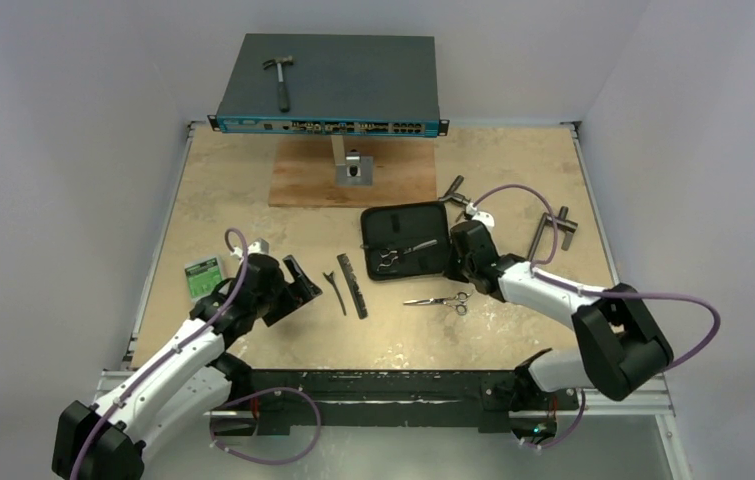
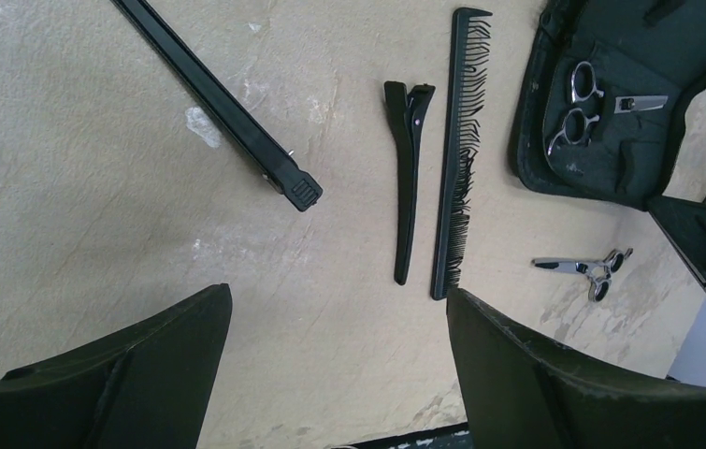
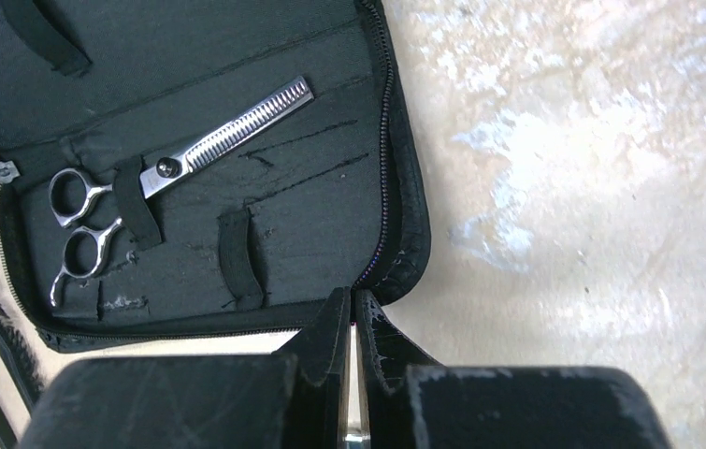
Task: Sort the hair-cutting tools
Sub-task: Move the hairdressing tool bag to the center of the board.
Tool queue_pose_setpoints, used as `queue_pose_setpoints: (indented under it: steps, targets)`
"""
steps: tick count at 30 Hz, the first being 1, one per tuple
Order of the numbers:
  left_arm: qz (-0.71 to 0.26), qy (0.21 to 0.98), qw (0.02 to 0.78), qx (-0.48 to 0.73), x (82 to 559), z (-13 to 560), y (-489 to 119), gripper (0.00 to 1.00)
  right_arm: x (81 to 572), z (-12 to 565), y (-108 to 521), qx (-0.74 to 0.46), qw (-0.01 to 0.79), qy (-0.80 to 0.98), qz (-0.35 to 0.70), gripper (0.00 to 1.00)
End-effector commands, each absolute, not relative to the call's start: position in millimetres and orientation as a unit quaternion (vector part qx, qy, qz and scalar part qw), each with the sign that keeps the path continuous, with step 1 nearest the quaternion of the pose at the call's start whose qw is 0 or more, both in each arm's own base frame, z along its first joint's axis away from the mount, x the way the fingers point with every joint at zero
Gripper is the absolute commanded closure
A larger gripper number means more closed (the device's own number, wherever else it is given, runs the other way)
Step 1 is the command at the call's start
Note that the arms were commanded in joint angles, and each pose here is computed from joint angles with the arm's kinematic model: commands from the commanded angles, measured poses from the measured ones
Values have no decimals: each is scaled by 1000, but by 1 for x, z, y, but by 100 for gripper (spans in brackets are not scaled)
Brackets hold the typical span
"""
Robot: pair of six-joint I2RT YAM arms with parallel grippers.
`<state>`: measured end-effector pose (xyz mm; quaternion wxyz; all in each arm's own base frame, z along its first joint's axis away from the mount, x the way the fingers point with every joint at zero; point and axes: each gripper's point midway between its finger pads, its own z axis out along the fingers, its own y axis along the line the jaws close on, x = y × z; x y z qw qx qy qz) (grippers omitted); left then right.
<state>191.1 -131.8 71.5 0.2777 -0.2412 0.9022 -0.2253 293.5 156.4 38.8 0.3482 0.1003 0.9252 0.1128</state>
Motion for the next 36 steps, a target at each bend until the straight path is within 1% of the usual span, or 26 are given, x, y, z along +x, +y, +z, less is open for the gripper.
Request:
queue_pose_setpoints:
  steps: [1, 6, 7, 8, 10, 12, 13, 16, 20, 26, 29, 32, 36]
  targets:
    - [-263, 888, 298, -230, 204, 94, -146, 15, 281, 43, 146, 118, 347, 924, 108, 100]
    - [-264, 888, 300, -229, 202, 93, -144, 15, 272, 56, 142, 124, 353, 920, 119, 100]
    - [-264, 888, 300, -228, 202, 92, -144, 15, 271, 58, 142, 126, 353, 919, 121, 98]
    - [-265, 887, 301, -228, 202, 92, -144, 15, 270, 60, 142, 128, 353, 919, 124, 91]
    - [-269, 887, 301, -225, 202, 92, -146, 15, 268, 66, 142, 132, 356, 916, 129, 70]
    - [-269, 887, 301, -224, 203, 92, -147, 14, 268, 73, 137, 139, 365, 912, 122, 57]
    - [-270, 887, 302, -223, 204, 92, -147, 14, 268, 78, 134, 135, 373, 910, 117, 55]
    - [-277, 889, 294, -214, 203, 92, -152, 14, 261, 85, 131, 132, 375, 909, 124, 52]
    - [-295, 888, 291, -198, 203, 91, -160, 15, 246, 77, 144, 111, 354, 916, 154, 53]
    - [-289, 895, 278, -192, 200, 84, -164, 15, 228, 61, 162, 68, 331, 931, 140, 53]
    - [-289, 896, 276, -193, 198, 80, -164, 15, 224, 61, 168, 50, 331, 933, 130, 44]
    - [-289, 896, 274, -194, 196, 77, -163, 15, 219, 60, 176, 29, 330, 935, 125, 42]
    - [-287, 898, 271, -197, 195, 73, -162, 15, 217, 58, 189, 18, 329, 935, 131, 42]
